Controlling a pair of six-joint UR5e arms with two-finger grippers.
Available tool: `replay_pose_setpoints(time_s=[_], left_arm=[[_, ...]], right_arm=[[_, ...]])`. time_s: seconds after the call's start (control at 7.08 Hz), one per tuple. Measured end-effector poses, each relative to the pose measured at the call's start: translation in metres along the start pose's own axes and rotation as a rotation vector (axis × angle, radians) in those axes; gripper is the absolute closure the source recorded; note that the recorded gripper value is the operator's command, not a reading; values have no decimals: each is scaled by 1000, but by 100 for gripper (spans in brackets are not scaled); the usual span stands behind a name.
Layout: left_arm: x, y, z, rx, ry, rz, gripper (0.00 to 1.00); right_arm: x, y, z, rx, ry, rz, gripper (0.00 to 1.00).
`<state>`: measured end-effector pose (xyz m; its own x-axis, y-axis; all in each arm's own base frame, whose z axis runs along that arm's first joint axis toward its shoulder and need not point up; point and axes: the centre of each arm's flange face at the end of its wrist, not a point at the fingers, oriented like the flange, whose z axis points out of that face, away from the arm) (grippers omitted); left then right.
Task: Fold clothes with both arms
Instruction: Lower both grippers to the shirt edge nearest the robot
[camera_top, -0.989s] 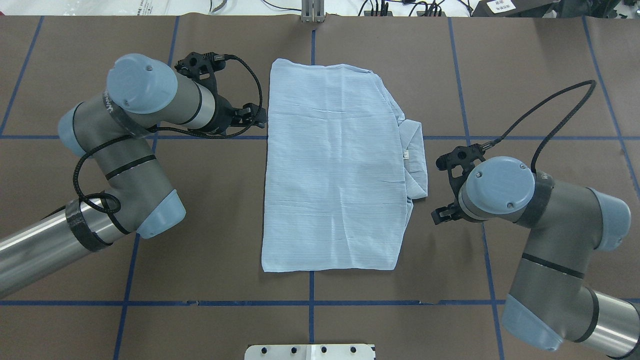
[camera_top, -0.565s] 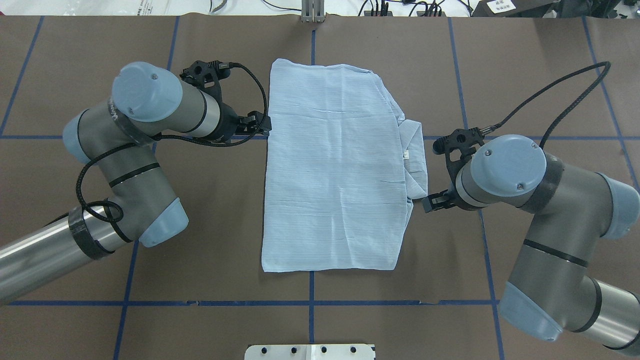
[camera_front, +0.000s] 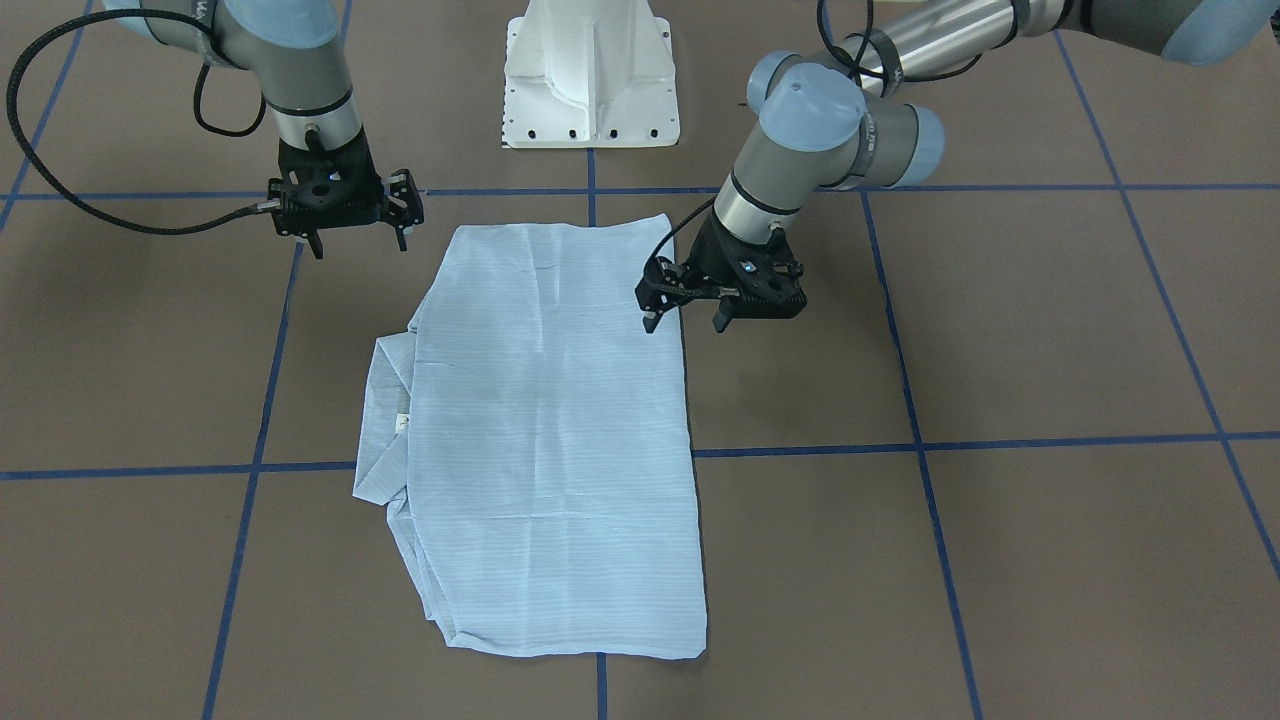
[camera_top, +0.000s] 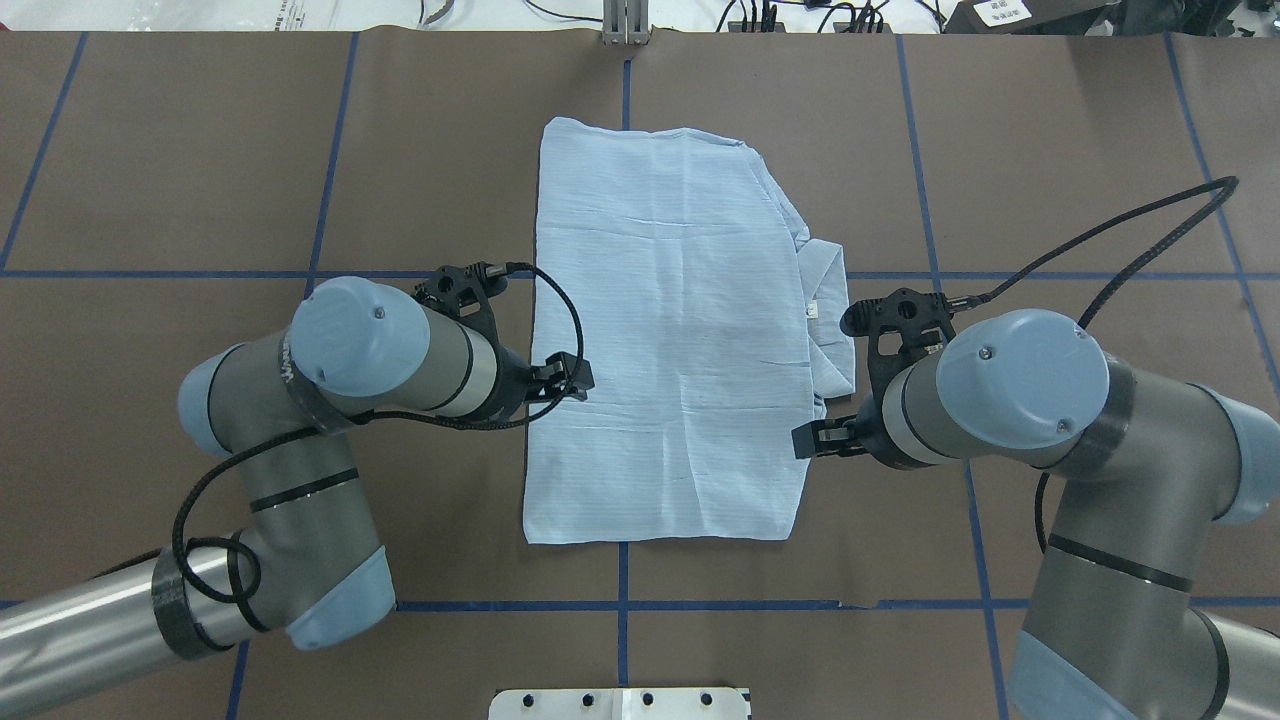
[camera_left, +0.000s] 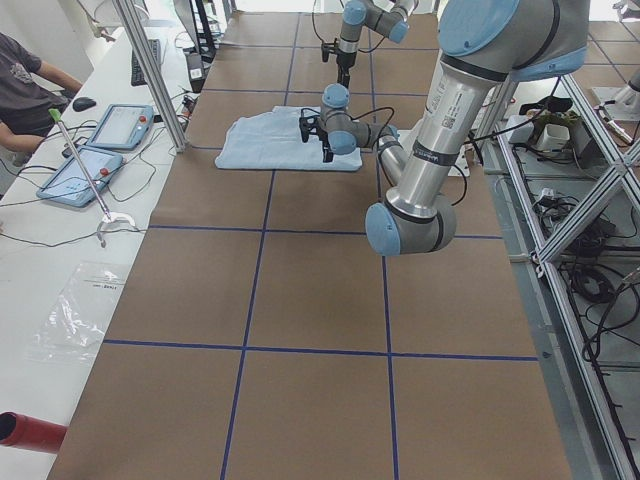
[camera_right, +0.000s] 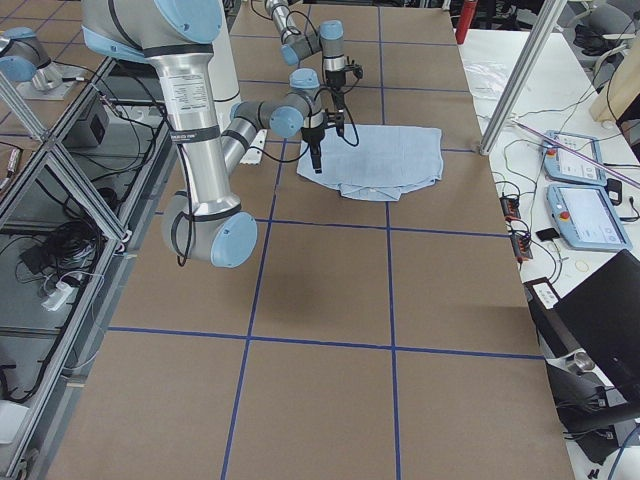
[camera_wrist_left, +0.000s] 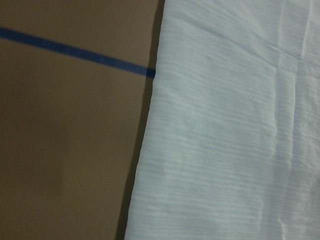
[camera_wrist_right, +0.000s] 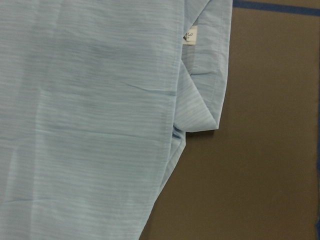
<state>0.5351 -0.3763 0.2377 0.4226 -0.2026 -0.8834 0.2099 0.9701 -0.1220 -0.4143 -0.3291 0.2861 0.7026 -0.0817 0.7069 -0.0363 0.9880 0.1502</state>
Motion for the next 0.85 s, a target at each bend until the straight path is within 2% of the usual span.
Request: replay_pose_setpoints(time_s=[0.14,0.42,0.85], left_arm=[[-3,32,4,-25,-22,-30,0],[-9,79,18,-43,-52,-93,2],[-14,91,31,-41,-87,-115,10]], right_arm=[[-7,8,0,-3,-30,31,0],[-13,14,-1,-10,-51,62,0],[-15,15,-2,-11,-56,68,0]])
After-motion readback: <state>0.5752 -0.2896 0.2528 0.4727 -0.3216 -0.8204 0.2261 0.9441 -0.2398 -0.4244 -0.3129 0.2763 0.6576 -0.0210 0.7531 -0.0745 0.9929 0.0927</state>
